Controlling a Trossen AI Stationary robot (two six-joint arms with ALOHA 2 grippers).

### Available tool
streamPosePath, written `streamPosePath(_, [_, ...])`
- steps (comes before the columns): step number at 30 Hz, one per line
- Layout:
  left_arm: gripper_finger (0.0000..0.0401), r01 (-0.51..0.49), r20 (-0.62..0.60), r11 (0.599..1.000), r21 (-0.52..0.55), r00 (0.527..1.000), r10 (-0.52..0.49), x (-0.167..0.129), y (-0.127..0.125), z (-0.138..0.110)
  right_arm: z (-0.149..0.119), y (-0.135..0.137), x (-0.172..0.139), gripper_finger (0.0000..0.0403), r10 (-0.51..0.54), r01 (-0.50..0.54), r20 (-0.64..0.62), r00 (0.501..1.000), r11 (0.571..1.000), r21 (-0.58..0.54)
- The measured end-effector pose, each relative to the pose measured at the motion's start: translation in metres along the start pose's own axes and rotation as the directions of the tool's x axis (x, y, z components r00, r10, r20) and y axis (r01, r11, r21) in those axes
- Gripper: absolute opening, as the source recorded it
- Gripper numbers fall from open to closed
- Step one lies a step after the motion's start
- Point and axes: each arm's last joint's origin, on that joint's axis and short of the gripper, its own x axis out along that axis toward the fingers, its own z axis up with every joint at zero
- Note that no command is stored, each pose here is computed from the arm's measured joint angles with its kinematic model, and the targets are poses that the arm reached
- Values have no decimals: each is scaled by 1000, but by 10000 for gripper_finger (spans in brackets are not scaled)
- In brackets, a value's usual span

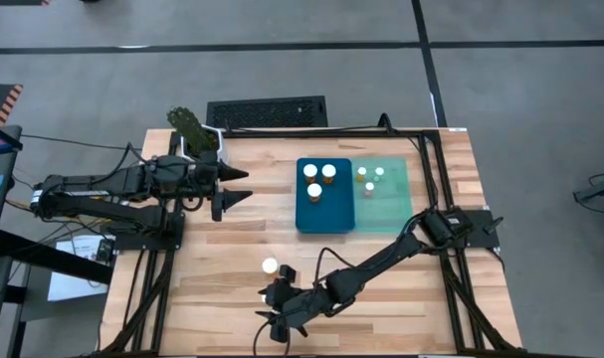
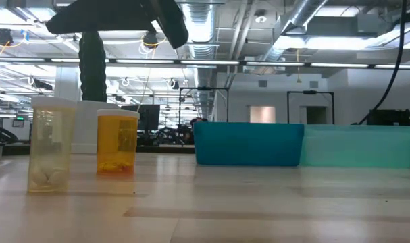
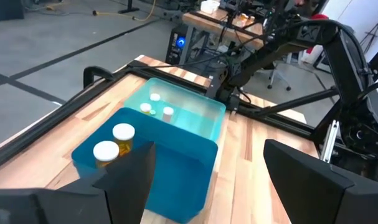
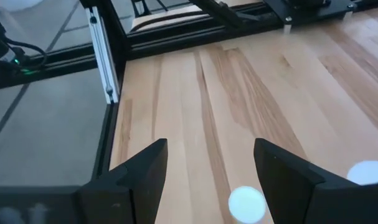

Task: Pick and place medicine bottles into bin by pill shape (circle, oval)
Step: Put the small yellow pill bottle into the green bin

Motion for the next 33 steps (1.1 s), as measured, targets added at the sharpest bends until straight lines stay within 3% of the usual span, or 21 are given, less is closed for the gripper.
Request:
streamPosePath(10, [291,-8,-21,1000,8,1000,8,0,1,-2,-15,-7,0,249,-49,45,-91,995,998,-51])
streamPosePath(27, [291,-16,-44,1000,24,999,17,0,2,-4,-3,-24,9,249,-78,73,-54,995,994,-84])
streamPosePath(33, [291,-18,-48,1000,25,999,20,0,2,-5,-29,-27,27,249,-88,82,-91,992,994,-69])
